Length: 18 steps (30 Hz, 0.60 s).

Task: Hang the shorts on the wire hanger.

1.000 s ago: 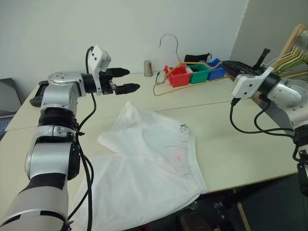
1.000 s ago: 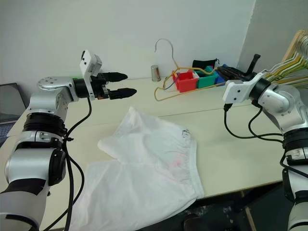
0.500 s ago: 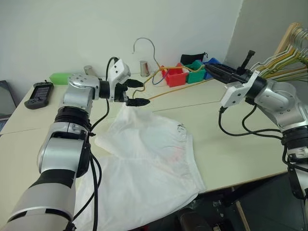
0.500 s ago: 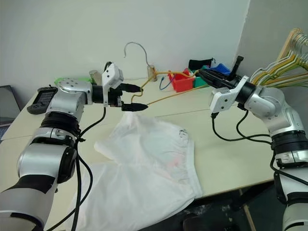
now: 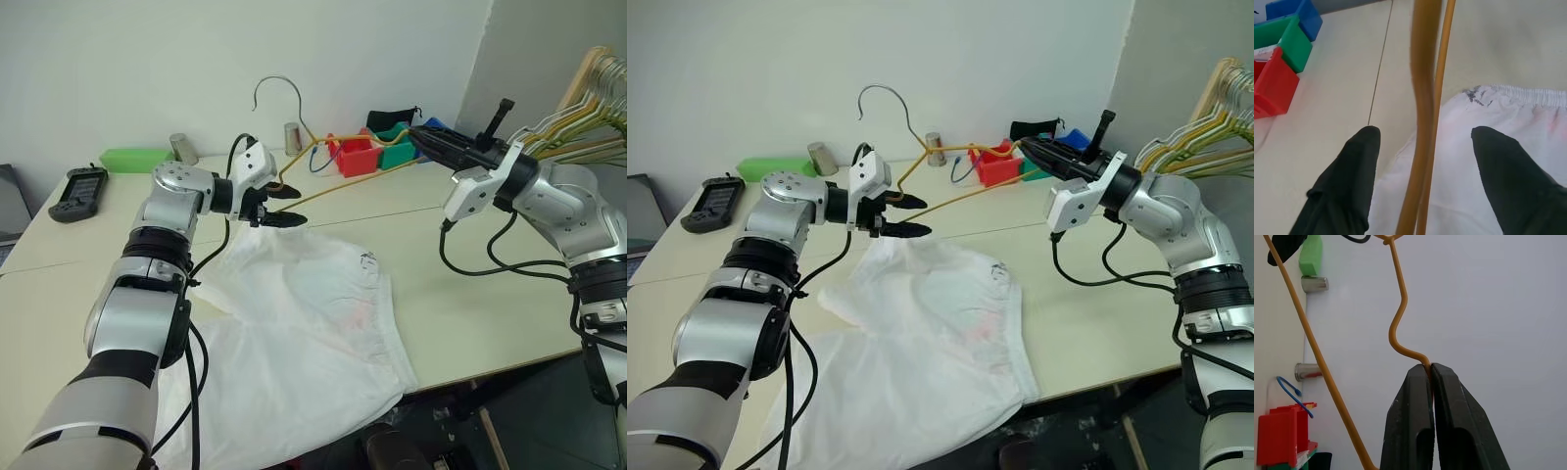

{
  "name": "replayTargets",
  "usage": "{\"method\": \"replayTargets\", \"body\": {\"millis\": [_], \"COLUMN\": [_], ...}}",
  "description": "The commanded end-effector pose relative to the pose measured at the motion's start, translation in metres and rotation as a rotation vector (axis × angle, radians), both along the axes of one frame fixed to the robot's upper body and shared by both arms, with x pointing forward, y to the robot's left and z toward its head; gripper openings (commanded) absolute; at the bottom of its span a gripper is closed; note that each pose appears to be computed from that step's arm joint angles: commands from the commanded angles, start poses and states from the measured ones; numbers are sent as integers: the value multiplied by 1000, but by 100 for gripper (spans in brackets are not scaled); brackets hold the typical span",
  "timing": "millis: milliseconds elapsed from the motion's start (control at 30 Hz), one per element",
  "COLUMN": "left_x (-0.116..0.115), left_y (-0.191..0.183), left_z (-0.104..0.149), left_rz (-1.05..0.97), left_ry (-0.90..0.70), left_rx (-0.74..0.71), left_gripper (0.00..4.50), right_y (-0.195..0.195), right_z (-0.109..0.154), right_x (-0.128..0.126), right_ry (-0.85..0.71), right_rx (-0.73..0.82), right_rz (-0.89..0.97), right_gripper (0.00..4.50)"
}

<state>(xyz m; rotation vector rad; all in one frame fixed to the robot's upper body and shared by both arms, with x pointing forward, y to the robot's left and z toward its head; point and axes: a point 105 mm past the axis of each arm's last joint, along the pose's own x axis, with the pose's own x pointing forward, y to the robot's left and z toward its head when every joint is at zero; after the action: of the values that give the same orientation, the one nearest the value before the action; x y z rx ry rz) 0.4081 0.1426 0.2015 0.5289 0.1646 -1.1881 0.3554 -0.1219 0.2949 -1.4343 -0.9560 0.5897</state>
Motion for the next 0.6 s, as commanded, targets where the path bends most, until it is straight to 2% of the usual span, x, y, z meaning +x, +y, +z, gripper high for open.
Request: {"method": "replayTargets", "body": {"millis": [33,300,400,600], "left_x": [-1,-1,-2,0], "left_y": [0,1,2,2], "left_z": [11,12,12,11], "left_rz": [-9,-5,-9,7], "left_ry": [-40,-45,-43,-49], "left_rx": [0,-6,-5,7], "left_gripper": [203,31,10,6], "right_y": [4,5,5,3], "right_z": [18,14,13,6], "right_x": [-7,-4,-4,3], "right_ry": [-68,-50,-45,-2], "right_rx": [32,19,20,5], "right_rz": [26,20,19,-15], "right_gripper": [0,0,0,0]}}
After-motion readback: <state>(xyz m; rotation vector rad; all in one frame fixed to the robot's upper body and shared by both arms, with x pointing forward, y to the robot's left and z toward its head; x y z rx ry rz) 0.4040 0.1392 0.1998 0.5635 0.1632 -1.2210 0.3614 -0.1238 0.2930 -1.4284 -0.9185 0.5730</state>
